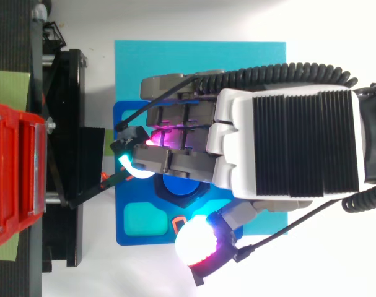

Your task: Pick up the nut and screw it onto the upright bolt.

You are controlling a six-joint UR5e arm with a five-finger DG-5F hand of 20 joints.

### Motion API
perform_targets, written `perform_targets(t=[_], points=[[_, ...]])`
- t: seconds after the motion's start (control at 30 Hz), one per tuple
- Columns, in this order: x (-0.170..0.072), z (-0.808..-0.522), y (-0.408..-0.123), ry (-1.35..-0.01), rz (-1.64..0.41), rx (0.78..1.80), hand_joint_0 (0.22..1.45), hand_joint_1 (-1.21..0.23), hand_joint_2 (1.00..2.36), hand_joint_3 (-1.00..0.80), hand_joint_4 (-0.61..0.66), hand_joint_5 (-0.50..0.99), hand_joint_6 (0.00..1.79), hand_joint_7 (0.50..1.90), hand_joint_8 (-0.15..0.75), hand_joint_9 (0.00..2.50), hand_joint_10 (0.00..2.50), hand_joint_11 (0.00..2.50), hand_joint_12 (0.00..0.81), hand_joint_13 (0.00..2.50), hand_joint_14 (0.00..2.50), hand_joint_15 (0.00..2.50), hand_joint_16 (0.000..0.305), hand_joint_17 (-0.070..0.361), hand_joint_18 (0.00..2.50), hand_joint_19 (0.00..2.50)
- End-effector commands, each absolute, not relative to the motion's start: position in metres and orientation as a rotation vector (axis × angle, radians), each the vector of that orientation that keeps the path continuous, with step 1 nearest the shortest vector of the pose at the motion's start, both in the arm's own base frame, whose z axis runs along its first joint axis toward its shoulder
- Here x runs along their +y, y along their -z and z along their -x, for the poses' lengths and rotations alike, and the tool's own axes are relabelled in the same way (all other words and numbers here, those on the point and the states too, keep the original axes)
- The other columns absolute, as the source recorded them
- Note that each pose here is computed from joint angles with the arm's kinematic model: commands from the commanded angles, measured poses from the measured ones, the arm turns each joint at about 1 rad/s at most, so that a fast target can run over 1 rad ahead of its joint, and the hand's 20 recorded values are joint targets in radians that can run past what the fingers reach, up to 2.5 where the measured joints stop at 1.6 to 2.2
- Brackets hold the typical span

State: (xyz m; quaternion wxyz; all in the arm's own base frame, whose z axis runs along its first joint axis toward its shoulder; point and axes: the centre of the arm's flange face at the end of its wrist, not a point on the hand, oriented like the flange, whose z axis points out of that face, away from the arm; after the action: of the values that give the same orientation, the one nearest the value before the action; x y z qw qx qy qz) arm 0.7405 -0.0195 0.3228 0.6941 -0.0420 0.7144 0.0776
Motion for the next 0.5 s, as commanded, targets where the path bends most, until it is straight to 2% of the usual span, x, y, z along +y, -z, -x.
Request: perform_targets(t=[0.0,0.23,0.4,0.47], points=[[-0.022,-0.74,-0.323,-0.172,0.093,1.595,0.51,-0.36,1.0,-0.5,0.26,-0.02,0.5,1.08,0.241,1.02,0.0,0.0,0.169,0.87,0.0,0.0,0.013,0.028,0.48,0.0],[-0.027,-0.74,-0.323,-0.166,0.087,1.597,0.51,-0.36,1.0,-0.5,0.21,-0.01,0.5,1.29,0.246,1.05,0.0,0.0,0.166,0.9,0.0,0.0,0.012,0.026,0.5,0.0],[-0.034,-0.74,-0.323,-0.161,0.082,1.599,0.52,-0.37,1.0,-0.5,0.16,0.02,0.5,1.52,0.258,1.14,0.0,0.0,0.162,0.96,0.0,0.0,0.009,0.021,0.58,0.0],[-0.039,-0.739,-0.323,-0.157,0.077,1.599,0.52,-0.38,1.0,-0.5,0.16,0.02,0.5,1.54,0.259,1.16,0.0,0.0,0.153,0.97,0.0,0.0,0.009,0.02,0.6,0.0]])
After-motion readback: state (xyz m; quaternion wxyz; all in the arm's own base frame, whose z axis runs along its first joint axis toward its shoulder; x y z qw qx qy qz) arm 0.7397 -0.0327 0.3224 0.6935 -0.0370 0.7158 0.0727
